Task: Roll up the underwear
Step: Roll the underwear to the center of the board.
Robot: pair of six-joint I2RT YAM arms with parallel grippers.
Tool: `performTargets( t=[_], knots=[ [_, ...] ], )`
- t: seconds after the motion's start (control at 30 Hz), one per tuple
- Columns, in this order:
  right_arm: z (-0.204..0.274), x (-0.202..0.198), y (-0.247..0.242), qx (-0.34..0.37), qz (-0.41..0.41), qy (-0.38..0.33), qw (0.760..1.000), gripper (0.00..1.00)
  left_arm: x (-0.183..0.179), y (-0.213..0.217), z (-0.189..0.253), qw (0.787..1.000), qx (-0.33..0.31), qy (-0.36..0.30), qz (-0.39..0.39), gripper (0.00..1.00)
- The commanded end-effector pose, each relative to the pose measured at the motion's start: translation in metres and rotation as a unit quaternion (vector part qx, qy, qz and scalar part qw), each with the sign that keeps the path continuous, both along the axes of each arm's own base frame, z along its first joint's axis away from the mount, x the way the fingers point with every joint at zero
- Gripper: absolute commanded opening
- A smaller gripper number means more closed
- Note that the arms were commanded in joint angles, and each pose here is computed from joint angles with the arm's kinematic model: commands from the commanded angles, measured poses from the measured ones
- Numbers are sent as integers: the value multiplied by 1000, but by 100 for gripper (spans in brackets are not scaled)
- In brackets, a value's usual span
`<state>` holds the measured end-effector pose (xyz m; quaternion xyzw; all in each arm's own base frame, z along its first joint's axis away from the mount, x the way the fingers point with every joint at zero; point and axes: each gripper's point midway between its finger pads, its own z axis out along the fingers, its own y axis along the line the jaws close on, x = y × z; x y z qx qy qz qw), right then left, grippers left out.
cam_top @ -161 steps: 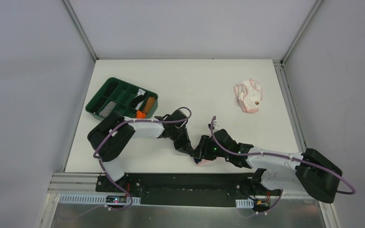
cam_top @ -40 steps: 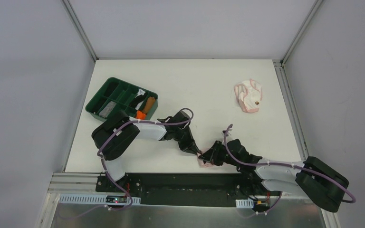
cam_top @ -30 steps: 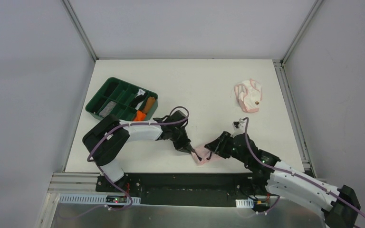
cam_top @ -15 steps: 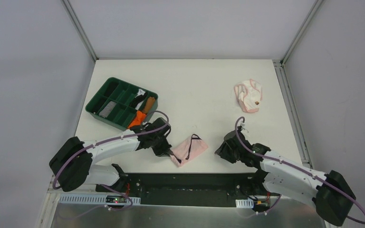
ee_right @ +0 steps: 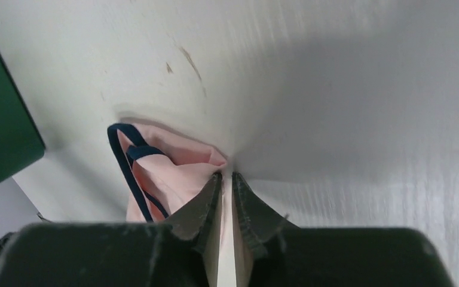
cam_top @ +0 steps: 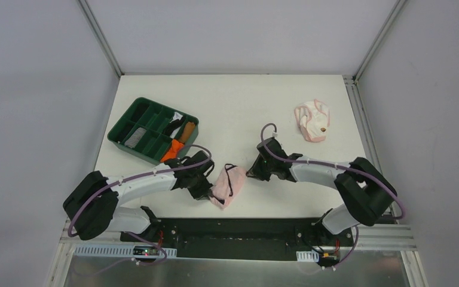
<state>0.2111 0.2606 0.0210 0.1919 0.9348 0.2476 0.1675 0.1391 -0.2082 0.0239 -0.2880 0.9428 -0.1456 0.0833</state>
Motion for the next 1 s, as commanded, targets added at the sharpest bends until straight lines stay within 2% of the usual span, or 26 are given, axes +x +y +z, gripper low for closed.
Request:
performTargets(
  t=[0.0,0.17,0.33,0.43,0.53,0.73,0.8,0.97],
  knots=[
    [-2,18,2,-26,25,3,999,14,5,2,-1,998,36,30,38,0],
    [16,17,-24,-63,13,-36,997,44,6,-14,11,996,40,69,26,0],
    [31,-1,-50,-77,23,-108,991,47,4,-25,16,995,26,92,23,0],
    [42,-13,-50,-91,77,-168,979,47,2,-25,18,995,25,99,18,0],
    [53,-27,-40,-113,143,-235,955,47,-2,-23,21,994,31,106,12,0],
    [76,-65,8,-98,278,-372,880,49,-7,-18,29,990,52,128,2,0],
    [84,-76,22,-101,302,-415,852,50,-9,-18,30,988,59,140,-4,0],
    [96,-96,52,-116,335,-463,812,49,-14,-20,29,981,77,176,-20,0]
  ],
)
